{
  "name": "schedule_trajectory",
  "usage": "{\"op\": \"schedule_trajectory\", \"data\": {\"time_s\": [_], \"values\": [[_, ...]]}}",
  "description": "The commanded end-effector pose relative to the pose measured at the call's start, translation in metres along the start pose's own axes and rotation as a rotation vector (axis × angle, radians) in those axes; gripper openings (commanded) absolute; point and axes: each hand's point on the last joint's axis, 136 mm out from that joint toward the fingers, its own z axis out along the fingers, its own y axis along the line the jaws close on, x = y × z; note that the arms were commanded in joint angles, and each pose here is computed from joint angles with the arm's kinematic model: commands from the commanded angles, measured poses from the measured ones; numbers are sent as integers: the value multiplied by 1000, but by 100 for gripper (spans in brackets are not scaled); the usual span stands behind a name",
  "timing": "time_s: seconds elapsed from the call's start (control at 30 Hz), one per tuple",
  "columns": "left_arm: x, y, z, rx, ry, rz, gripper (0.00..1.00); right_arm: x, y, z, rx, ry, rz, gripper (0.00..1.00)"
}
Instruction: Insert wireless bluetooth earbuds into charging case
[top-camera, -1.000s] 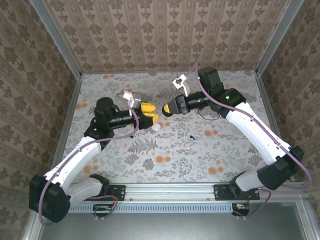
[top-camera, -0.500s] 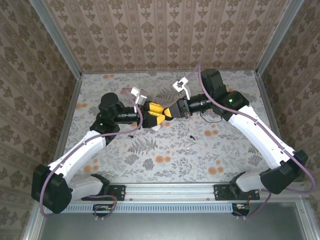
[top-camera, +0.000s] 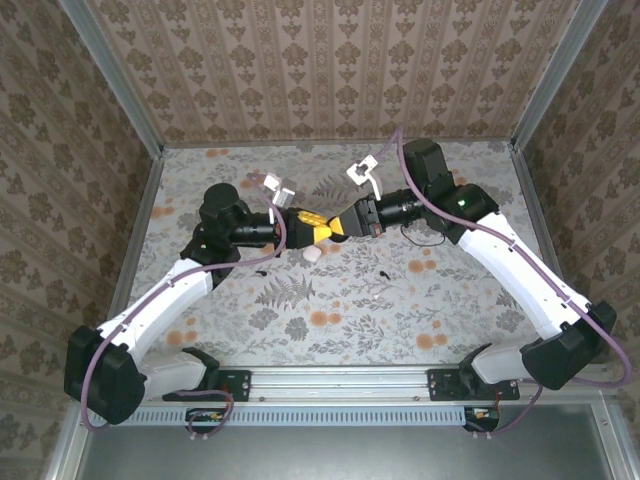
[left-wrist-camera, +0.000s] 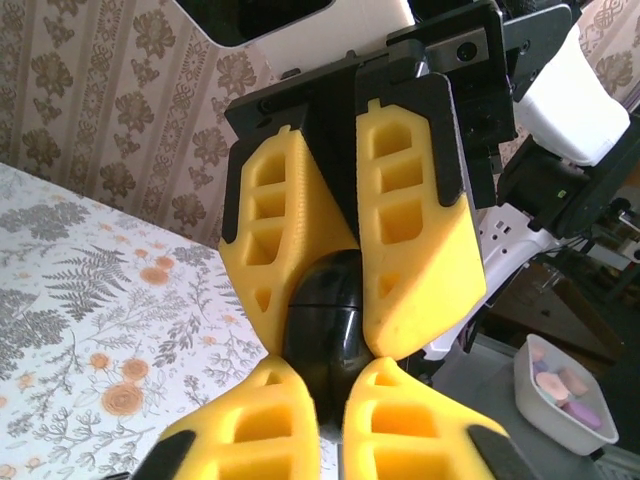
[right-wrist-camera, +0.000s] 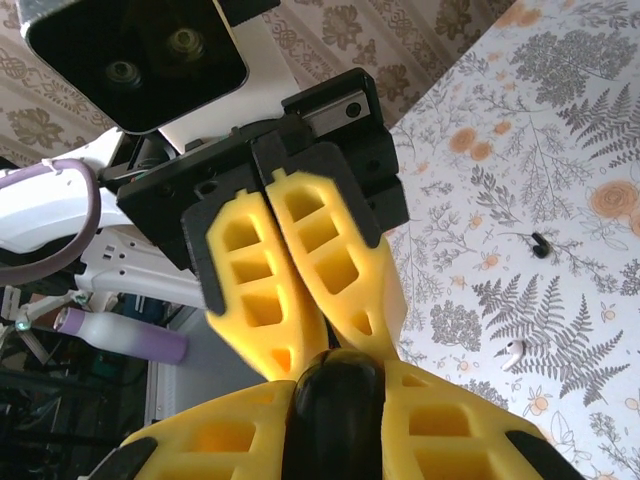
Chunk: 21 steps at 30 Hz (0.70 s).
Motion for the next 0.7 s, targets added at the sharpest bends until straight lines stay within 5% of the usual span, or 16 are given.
{"op": "schedule_trajectory", "data": {"time_s": [0.0,0.2,0.27,0.37,0.67], "values": [[-8,-8,6,35,-11,47,1,-13,23,3,-100,-47,-36,0],[-10,-4,6,24,-33,31,0,-14,21,6,-107,-55,-18,2],[-10,0,5,7,-42,21,0,-16,17,7,-85,-65,-2,30],[-11,10,0,-41,-70,-4,0,-23,10,5,-30,-108,21,56],[-22,34,-23,-175,-200,-69,0,-54,4,-8,-2,-328,108,69]]}}
